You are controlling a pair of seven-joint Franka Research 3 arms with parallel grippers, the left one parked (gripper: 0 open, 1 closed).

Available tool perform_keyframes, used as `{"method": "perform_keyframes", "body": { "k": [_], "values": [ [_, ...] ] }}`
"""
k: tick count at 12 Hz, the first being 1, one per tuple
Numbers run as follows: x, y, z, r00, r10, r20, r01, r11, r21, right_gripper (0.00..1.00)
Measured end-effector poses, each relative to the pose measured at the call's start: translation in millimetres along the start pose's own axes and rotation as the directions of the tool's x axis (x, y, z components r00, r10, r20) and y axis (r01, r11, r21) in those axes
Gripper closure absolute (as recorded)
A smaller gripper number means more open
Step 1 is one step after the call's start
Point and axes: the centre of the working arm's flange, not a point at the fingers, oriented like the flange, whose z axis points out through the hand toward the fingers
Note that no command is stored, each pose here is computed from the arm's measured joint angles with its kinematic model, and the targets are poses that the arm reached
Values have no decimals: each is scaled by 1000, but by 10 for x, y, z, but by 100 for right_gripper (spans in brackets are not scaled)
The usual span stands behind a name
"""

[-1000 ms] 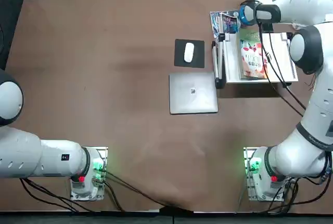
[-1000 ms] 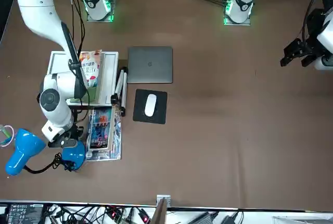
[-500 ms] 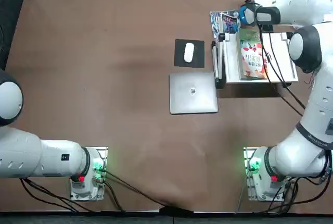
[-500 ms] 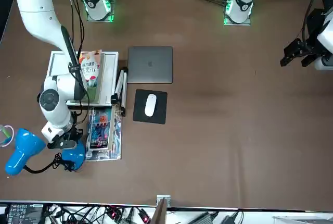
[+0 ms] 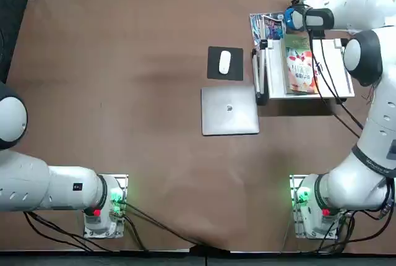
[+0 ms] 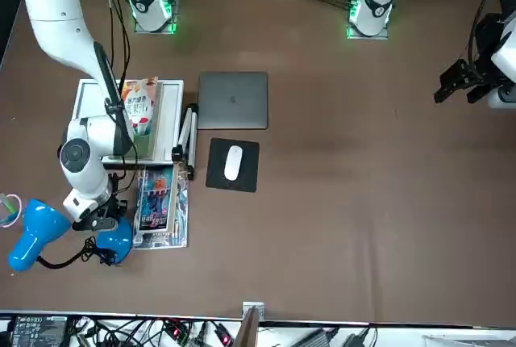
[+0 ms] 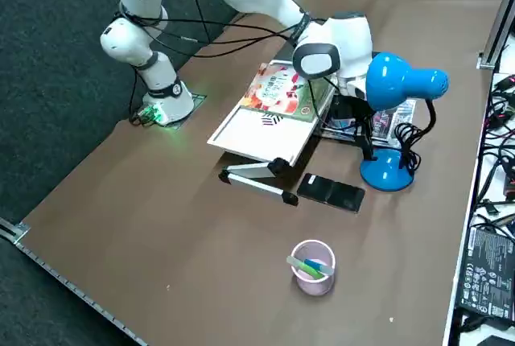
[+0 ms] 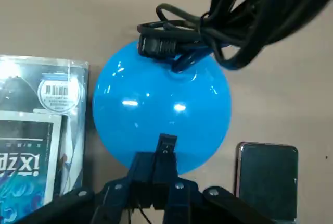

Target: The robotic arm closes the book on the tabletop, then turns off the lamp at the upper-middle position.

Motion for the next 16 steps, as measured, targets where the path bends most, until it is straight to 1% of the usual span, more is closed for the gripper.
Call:
{"method": "perform_keyframes", "body": {
  "k": [7, 11, 16],
  "values": [
    [3, -28, 6, 1000, -6, -3, 6, 1000, 1, 99],
    [71, -333, -118, 999, -41, -24, 41, 999, 20, 99],
    [122, -675, -411, 999, -38, 9, 38, 999, 30, 99]
  ]
}}
